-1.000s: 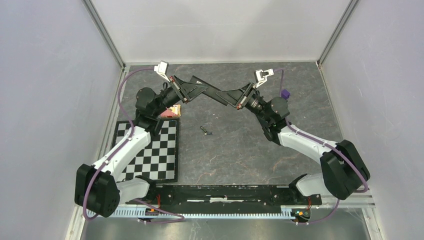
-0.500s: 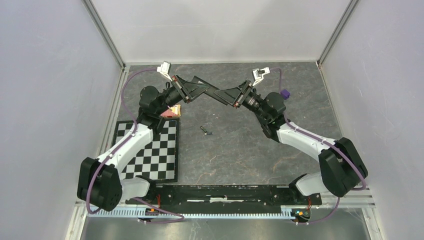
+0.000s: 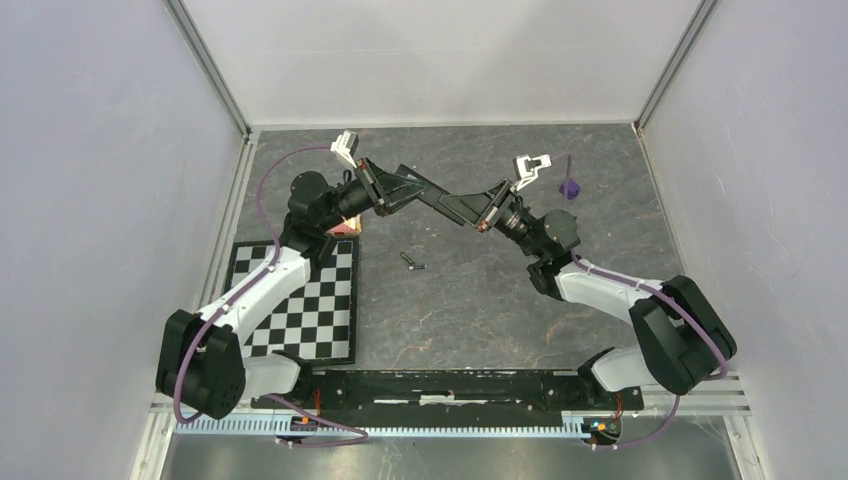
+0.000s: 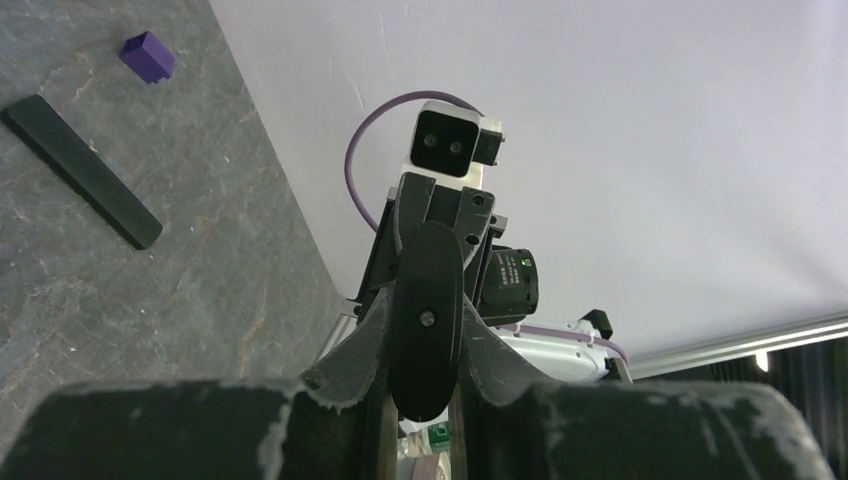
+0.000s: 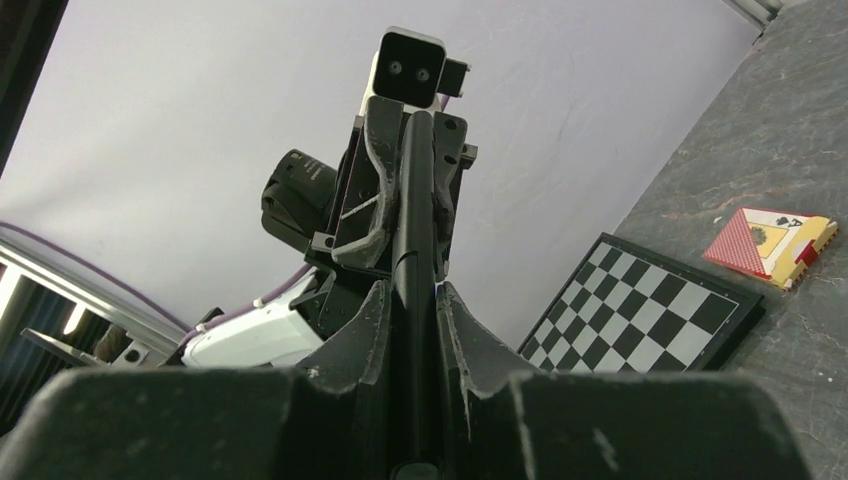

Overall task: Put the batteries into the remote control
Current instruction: Remove the battery cover from the remote control.

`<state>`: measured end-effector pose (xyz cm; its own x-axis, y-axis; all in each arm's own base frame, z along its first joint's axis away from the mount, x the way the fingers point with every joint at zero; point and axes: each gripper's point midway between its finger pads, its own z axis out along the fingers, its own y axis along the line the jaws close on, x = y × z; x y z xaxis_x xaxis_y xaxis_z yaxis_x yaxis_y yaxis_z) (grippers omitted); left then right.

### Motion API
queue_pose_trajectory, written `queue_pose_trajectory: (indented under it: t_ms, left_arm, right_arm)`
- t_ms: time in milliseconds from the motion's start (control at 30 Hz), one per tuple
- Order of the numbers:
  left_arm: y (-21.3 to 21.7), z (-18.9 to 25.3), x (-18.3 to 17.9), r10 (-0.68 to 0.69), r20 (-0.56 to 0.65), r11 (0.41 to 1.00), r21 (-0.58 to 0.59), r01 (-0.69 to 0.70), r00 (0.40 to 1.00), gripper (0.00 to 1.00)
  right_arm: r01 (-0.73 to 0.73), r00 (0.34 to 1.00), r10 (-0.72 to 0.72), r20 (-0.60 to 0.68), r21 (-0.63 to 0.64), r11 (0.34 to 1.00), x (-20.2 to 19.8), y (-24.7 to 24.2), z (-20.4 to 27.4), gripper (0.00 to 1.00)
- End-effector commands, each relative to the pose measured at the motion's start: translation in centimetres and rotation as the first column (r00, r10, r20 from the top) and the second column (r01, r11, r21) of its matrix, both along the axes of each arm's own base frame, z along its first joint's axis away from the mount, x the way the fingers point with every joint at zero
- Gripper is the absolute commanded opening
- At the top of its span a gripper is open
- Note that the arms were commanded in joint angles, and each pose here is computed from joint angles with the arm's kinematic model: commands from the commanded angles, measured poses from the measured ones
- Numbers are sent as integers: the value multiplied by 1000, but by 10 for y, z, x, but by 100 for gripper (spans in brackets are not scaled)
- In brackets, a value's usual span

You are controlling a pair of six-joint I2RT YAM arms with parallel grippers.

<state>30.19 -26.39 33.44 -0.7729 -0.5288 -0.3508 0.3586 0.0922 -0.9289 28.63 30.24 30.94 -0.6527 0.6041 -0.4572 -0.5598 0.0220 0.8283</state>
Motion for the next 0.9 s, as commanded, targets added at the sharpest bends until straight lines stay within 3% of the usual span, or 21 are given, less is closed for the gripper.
queue_pose_trajectory:
  t_ms: [0, 67, 233, 400, 667, 867]
  left_arm:
    - [29, 99, -3, 97, 170, 975, -213, -59, 981, 2]
    - [30, 96, -1, 104, 172, 975, -213, -66, 980, 2]
    - [25, 88, -2, 80, 198, 983, -180, -44, 977, 2]
    - [22, 83, 3, 69, 182, 985, -170, -37, 981, 2]
    - [21, 76, 9, 69, 176, 987, -156, -42, 982, 2]
    - [20, 60, 17, 93, 206, 995, -53, -84, 974, 2]
  right_arm:
    - [40, 999, -40, 8, -71, 997, 7, -18, -38, 1]
    - [40, 999, -40, -3, -66, 997, 9, -17, -39, 5]
    - [89, 977, -143, -157, -310, 947, 38, -14, -85, 15]
    - [98, 957, -184, -226, -344, 934, 43, -19, -103, 36]
    - [99, 951, -180, -250, -306, 947, 42, -26, -102, 40]
    - [56, 934, -169, -315, -339, 939, 38, -25, -106, 41]
